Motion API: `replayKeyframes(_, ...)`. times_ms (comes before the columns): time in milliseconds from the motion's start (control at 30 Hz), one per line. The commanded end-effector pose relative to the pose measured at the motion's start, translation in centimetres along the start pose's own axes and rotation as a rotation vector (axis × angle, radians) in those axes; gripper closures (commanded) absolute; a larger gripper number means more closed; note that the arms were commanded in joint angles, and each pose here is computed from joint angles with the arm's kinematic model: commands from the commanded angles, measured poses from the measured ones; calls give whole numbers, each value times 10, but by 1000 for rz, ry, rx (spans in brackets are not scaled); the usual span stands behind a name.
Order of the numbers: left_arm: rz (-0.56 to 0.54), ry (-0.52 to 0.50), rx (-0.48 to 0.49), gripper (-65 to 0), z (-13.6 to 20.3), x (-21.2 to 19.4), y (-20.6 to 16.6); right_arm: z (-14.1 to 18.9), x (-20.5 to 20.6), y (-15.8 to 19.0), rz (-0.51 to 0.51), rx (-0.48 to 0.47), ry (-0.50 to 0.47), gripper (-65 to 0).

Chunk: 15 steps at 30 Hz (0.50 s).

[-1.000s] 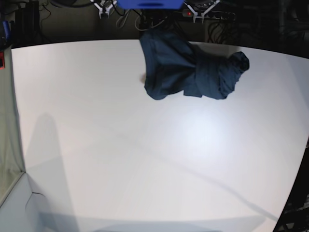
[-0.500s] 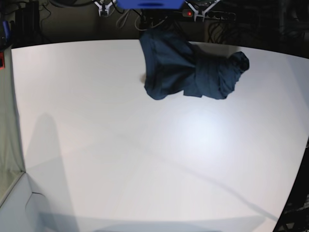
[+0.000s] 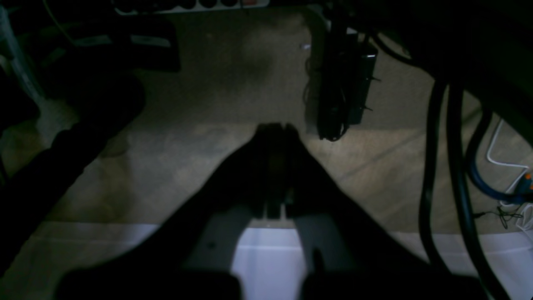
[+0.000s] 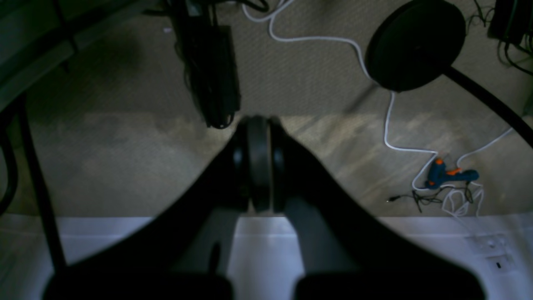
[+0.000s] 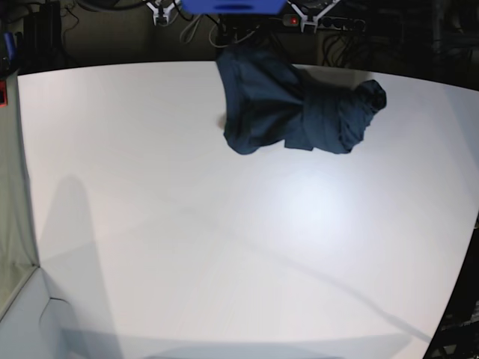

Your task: Layout the t-shirt on the table in an organized manner, then fold the t-shirt properly

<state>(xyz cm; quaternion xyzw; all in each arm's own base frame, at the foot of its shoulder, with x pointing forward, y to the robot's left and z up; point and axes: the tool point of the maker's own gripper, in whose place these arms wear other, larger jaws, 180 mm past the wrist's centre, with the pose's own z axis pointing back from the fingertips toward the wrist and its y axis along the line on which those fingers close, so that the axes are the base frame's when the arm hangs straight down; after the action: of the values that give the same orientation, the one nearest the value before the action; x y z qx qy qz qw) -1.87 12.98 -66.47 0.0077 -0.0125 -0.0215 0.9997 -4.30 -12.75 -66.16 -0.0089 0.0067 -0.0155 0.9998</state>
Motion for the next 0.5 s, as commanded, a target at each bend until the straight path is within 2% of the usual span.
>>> replayKeyframes(0, -5, 5, 5, -4, 0, -3, 1, 0, -3, 2, -3, 12, 6, 0)
replayKeyframes(467, -6, 2, 5, -3, 0, -1, 1, 0, -4, 1, -3, 10, 7, 0)
